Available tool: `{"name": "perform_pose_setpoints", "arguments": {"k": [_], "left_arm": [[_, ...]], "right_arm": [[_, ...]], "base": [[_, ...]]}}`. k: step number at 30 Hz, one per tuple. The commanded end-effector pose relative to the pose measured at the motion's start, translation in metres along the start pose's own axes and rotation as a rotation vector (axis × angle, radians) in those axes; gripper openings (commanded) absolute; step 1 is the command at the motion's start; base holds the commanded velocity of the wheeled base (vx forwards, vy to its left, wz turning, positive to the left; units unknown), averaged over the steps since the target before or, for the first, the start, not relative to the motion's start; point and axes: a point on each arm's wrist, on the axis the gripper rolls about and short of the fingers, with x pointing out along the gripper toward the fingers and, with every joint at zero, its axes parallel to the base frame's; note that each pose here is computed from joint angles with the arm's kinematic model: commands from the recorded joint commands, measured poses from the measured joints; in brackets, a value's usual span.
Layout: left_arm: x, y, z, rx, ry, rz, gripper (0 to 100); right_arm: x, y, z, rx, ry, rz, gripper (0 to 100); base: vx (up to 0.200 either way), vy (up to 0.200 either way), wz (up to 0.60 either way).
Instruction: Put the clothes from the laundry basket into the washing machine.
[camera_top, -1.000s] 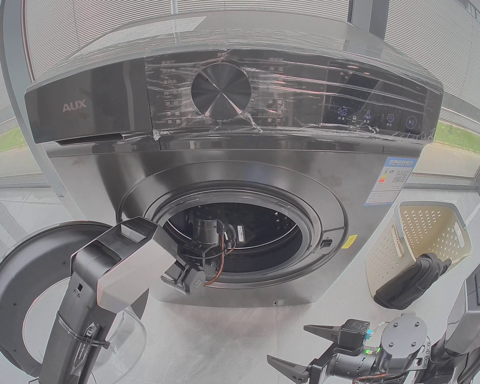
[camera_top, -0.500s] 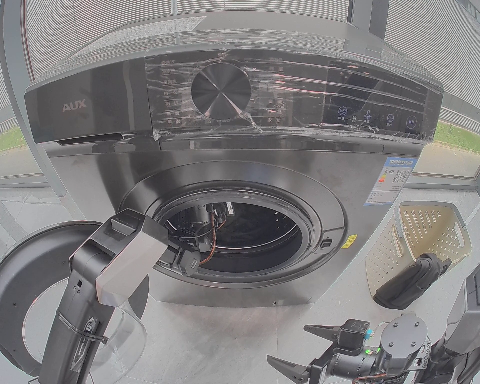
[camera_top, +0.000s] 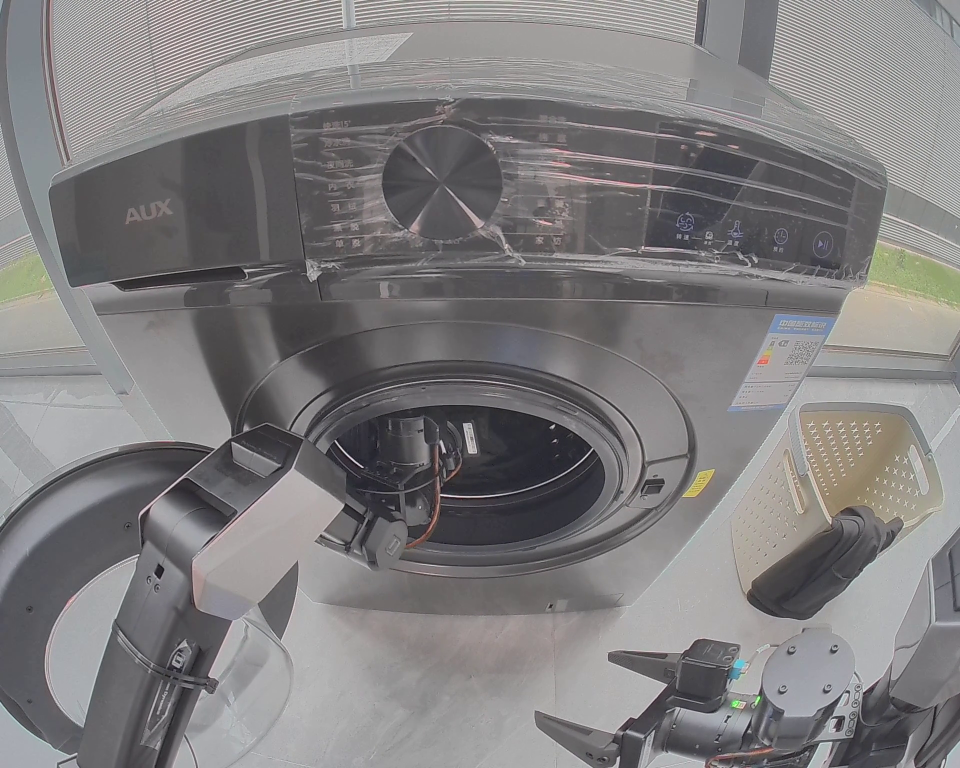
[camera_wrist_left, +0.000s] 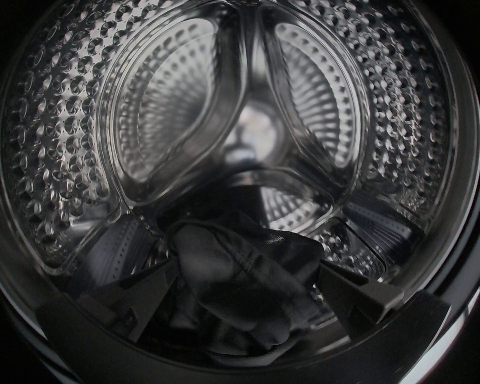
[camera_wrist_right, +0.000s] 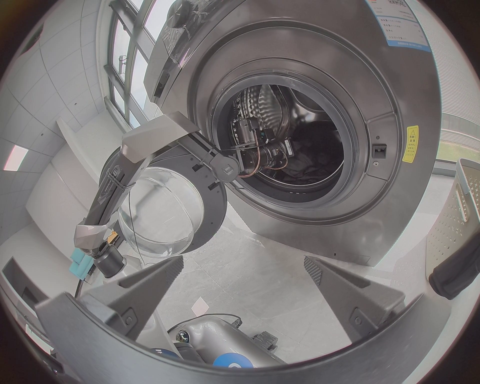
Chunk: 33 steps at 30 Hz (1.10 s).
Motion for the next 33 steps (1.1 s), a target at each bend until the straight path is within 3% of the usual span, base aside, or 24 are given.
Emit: {"name": "perform_pose_setpoints", "arguments": {"k": [1,6,13,21,23,28,32,33], "left_arm": [[-0.027,-0.023,-0.001,0.018,0.061,-0.051,100],[-0.049,-0.041,-0.006,0.035,0.109,-0.094,100],[-0.096,-0.053,-0.012,0.072,0.225,-0.170,100],[-0.143,-0.050,-0.008,0.086,0.254,-0.239,100],[-0.168,-0.045,0.011,0.086,0.246,-0.253,100],[-0.214,-0.030,0.045,0.058,0.217,-0.275,100],[-0.260,-0.021,0.074,-0.020,0.166,-0.323,100],[-0.264,-0.019,0.076,-0.026,0.167,-0.326,100]], "right_arm": [[0.000,0.000,0.000,0.000,-0.001,0.000,100],[0.000,0.000,-0.001,-0.001,0.004,-0.001,100],[-0.004,-0.002,-0.003,-0.004,0.020,-0.006,100],[-0.008,-0.001,-0.006,-0.010,0.036,-0.004,100],[-0.011,-0.004,-0.002,-0.004,0.014,-0.021,100],[-0.023,-0.005,0.015,-0.005,-0.094,-0.055,100],[-0.033,-0.005,0.027,0.000,-0.172,-0.072,100],[-0.033,-0.006,0.028,0.000,-0.175,-0.079,100]], "base": [[0.000,0.000,0.00],[0.000,0.000,0.00],[0.000,0.000,0.00],[0.000,0.000,0.00],[0.000,0.000,0.00],[0.000,0.000,0.00],[0.000,0.000,0.00],[0.000,0.000,0.00]]}}
